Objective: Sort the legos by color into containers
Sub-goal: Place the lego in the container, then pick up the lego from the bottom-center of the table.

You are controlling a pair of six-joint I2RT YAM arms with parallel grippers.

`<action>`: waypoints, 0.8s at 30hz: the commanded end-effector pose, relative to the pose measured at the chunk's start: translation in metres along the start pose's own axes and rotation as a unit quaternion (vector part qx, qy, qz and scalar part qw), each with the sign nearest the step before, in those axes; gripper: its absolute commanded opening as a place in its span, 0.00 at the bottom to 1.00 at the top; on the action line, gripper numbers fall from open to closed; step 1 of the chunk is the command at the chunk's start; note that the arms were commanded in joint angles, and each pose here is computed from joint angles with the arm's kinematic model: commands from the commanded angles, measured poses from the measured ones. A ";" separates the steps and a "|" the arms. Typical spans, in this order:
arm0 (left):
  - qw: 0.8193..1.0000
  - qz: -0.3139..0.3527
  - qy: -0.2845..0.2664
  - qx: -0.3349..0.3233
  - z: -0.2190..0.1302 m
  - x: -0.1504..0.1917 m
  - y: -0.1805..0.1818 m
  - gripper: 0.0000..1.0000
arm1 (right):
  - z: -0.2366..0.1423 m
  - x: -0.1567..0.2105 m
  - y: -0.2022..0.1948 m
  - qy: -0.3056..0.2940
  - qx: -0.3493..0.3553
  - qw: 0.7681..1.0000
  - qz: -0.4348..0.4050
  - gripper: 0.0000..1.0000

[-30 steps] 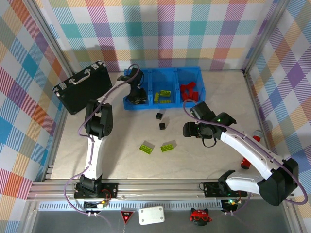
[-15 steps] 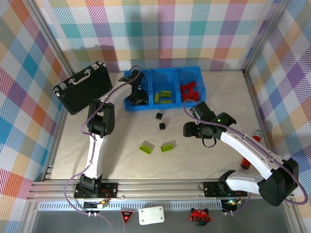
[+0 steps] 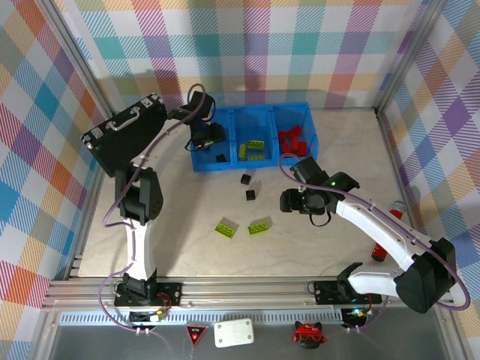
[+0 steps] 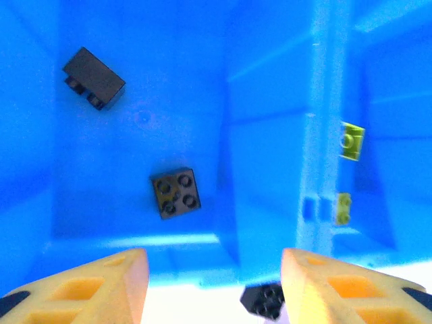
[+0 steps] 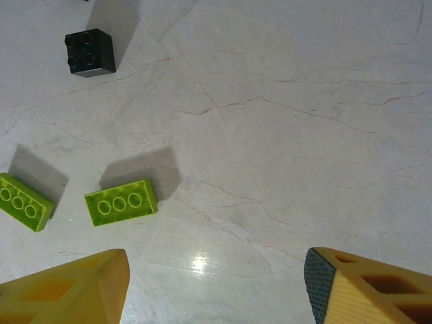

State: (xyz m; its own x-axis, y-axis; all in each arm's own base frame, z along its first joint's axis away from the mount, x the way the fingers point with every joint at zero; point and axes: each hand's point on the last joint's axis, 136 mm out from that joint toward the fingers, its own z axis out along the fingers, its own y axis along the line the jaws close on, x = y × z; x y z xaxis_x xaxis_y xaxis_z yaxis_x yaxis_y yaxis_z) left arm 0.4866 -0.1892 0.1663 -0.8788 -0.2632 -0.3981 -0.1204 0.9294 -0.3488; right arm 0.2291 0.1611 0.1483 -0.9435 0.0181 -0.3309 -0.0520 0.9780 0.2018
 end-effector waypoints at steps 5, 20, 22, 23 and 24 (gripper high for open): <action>1.000 0.007 -0.013 0.009 -0.047 0.026 0.013 0.54 | 0.007 -0.004 0.016 0.013 -0.027 1.000 0.007 0.70; 1.000 -0.024 -0.005 0.007 -0.095 0.125 0.070 0.54 | 0.040 0.015 0.040 0.070 -0.022 0.997 -0.022 0.70; 1.000 -0.028 0.000 0.004 -0.096 0.139 0.078 0.54 | 0.044 0.018 0.042 0.077 -0.019 0.997 -0.026 0.70; 1.000 -0.031 0.003 0.002 -0.096 0.146 0.083 0.54 | 0.047 0.020 0.043 0.081 -0.016 0.996 -0.028 0.70; 0.999 -0.033 0.003 0.000 -0.097 0.152 0.087 0.54 | 0.050 0.022 0.043 0.085 -0.014 0.996 -0.030 0.70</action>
State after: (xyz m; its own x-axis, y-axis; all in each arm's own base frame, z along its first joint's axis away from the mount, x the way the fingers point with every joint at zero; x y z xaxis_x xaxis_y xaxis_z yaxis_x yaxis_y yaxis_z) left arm 0.3087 -0.1263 0.1595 -0.8798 -0.2963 -0.3718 -0.1596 0.9207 -0.3562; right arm 0.2218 0.2042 0.1017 -0.9791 -0.0779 -0.1881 -0.1150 0.9740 0.1950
